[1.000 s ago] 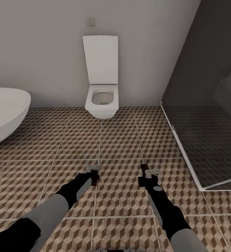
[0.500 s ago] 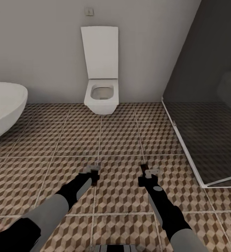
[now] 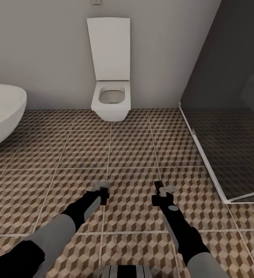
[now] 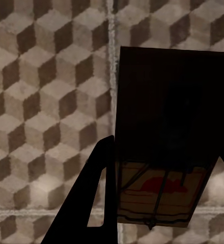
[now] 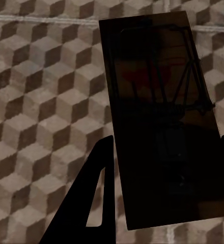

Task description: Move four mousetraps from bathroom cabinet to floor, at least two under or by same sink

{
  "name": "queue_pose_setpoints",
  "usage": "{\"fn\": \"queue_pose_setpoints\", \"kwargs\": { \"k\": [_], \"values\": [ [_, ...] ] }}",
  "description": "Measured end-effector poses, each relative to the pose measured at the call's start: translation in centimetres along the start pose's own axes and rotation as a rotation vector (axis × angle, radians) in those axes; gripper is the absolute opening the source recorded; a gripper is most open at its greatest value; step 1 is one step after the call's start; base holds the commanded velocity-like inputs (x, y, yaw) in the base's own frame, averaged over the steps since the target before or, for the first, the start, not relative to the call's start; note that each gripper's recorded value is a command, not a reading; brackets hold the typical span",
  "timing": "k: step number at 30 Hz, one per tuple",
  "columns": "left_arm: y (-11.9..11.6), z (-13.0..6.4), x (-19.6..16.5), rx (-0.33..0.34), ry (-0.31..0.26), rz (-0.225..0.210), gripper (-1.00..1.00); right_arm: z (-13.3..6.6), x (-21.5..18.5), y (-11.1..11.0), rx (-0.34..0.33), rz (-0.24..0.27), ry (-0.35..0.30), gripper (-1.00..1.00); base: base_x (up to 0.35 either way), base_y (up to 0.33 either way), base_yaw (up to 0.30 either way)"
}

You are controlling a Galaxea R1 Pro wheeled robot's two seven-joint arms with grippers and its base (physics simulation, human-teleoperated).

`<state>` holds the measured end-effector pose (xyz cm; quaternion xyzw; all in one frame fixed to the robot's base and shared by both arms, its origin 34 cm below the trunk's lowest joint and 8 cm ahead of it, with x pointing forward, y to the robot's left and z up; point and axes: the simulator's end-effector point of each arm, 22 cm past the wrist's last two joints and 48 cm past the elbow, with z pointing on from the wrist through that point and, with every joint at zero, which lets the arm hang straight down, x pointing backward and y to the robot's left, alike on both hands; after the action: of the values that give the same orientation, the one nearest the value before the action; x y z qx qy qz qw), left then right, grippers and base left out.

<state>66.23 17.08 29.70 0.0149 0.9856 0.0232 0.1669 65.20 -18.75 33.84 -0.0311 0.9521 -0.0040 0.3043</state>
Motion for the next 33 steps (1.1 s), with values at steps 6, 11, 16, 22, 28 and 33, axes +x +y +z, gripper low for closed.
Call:
{"fn": "queue_pose_setpoints", "kwargs": {
  "k": [6, 11, 16, 22, 28, 33],
  "values": [
    [-0.1, 1.5, 1.1, 0.000, 0.008, 0.000, -1.00, 1.1, 1.5, 0.1, -0.001, 0.000, 0.009, -1.00, 0.000, 0.000, 0.000],
    [-0.2, 2.7, 2.0, 0.001, 0.015, 0.001, -1.00, 2.1, 3.1, 0.2, -0.002, -0.001, 0.025, -1.00, 0.000, 0.000, 0.000],
    [-0.3, 3.9, 3.0, 0.000, 0.023, 0.001, -1.00, 3.0, 4.4, 0.3, -0.002, -0.002, 0.033, -1.00, 0.000, 0.000, 0.000],
    [-0.4, 5.4, 4.2, 0.001, 0.032, 0.001, -1.00, 4.1, 5.9, 0.4, -0.003, -0.002, 0.042, -1.00, 0.000, 0.000, 0.000],
    [-0.5, 6.9, 5.3, 0.001, 0.040, 0.002, -1.00, 5.2, 7.4, 0.4, -0.003, -0.002, 0.050, -1.00, 0.000, 0.000, 0.000],
    [-0.5, 8.1, 6.3, 0.001, 0.047, 0.002, -1.00, 6.1, 8.7, 0.5, -0.004, -0.001, 0.057, -1.00, 0.000, 0.000, 0.000]
  ]
}}
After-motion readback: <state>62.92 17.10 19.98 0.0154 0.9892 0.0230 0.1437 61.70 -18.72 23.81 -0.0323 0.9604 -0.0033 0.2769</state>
